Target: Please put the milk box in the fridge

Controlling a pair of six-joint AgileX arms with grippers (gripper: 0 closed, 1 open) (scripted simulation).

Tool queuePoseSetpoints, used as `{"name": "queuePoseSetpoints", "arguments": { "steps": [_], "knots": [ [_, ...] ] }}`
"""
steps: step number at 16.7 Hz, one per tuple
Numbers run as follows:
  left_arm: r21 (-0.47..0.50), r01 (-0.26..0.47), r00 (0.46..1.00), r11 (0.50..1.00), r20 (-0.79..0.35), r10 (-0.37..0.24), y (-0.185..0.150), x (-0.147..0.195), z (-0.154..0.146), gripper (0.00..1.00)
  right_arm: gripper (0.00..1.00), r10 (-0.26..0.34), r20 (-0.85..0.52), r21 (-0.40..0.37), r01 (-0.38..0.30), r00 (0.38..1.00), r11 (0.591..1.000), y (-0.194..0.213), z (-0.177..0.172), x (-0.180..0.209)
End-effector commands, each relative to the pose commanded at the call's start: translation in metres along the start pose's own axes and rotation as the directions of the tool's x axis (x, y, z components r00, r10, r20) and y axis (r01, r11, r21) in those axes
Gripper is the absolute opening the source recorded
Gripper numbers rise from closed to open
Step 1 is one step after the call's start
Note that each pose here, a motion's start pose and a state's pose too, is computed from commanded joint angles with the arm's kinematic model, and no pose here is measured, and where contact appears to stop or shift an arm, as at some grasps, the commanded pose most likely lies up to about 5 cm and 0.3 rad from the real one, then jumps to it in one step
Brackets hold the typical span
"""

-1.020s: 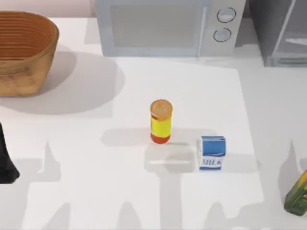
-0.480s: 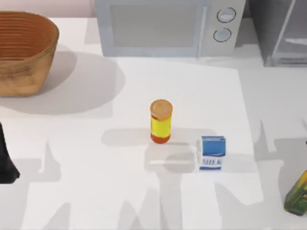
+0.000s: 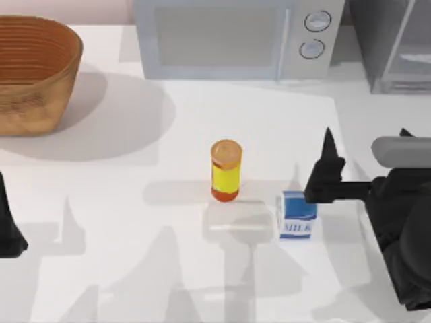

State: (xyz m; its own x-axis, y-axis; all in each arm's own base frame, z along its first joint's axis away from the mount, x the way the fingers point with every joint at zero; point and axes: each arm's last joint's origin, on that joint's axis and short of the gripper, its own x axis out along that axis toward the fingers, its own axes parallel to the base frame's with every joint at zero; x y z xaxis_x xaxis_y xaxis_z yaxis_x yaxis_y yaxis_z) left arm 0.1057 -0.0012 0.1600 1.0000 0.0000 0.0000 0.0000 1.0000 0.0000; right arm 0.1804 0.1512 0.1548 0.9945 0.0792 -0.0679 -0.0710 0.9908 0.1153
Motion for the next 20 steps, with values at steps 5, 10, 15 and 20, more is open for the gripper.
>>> {"name": "queuePoseSetpoints", "arguments": {
  "steps": [5,10,15,20],
  "knots": [
    [0.000,0.000,1.000,1.000,0.000,0.000,0.000,0.000,0.000,1.00,1.00,-0.045,-0.038,-0.066,0.042,0.998,0.997,0.047,-0.079,-0.003],
    [0.000,0.000,1.000,1.000,0.000,0.000,0.000,0.000,0.000,1.00,1.00,-0.082,-0.028,-0.104,0.078,0.996,0.992,0.059,-0.134,-0.018],
    [0.000,0.000,1.000,1.000,0.000,0.000,0.000,0.000,0.000,1.00,1.00,-0.092,-0.022,-0.109,0.089,0.996,0.990,0.060,-0.146,-0.021],
    [0.000,0.000,1.000,1.000,0.000,0.000,0.000,0.000,0.000,1.00,1.00,-0.093,-0.023,-0.110,0.090,0.995,0.990,0.059,-0.146,-0.017]
  ]
}}
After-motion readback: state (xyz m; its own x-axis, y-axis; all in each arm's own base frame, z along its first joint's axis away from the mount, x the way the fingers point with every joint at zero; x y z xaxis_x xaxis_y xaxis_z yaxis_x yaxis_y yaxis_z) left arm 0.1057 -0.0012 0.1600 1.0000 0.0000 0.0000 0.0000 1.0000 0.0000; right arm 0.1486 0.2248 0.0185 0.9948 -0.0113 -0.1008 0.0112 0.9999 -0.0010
